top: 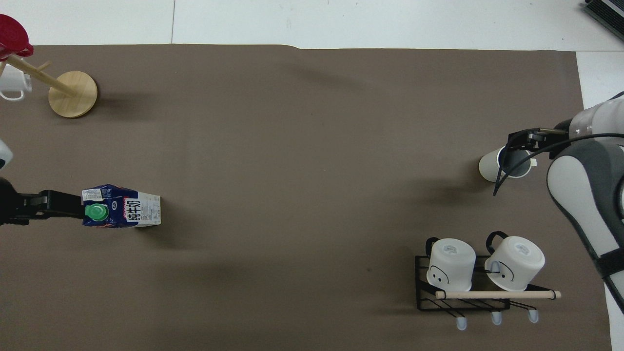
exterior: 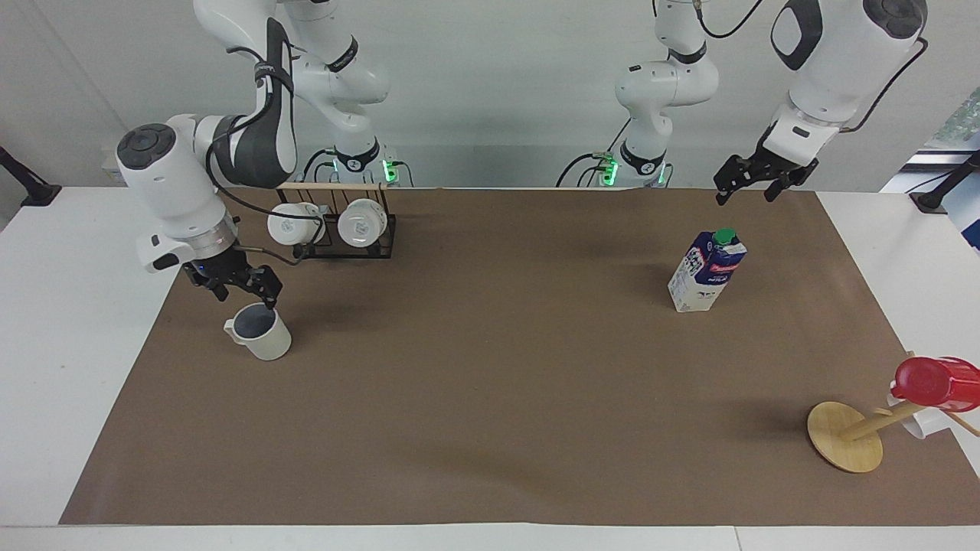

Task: Place cup and milk on table
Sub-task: 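Grasp the milk carton with the left gripper while the right gripper grasps the mug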

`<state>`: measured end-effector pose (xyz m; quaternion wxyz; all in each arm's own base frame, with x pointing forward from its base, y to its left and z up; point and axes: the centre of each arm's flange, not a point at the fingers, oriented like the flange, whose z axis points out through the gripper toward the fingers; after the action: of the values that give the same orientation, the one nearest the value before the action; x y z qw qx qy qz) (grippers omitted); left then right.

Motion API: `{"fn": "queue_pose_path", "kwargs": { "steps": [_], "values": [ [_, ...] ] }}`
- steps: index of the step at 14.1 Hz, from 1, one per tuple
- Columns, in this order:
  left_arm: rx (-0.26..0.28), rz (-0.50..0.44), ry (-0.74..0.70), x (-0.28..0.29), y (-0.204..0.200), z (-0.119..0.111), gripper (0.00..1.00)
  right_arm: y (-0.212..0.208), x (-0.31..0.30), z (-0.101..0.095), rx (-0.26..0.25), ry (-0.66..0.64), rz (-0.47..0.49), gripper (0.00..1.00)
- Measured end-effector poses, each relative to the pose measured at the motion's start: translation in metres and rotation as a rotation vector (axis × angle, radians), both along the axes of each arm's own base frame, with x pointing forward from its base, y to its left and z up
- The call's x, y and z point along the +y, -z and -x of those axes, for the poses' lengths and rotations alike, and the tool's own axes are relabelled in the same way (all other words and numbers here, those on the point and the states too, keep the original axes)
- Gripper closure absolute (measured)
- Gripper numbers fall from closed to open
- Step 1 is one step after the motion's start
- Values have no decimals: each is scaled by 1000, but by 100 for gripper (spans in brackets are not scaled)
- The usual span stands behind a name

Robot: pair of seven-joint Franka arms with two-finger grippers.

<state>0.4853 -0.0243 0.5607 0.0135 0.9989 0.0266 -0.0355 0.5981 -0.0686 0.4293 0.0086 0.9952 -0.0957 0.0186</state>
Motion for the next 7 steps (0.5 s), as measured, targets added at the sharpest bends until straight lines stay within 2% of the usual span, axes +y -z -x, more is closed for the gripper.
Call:
{"fn": "queue_pose_path", "kwargs": {
  "steps": [7],
  "values": [
    [-35,1,30,0,50,-4,0,61,15,-3,7,-44,-3,2]
  ]
}}
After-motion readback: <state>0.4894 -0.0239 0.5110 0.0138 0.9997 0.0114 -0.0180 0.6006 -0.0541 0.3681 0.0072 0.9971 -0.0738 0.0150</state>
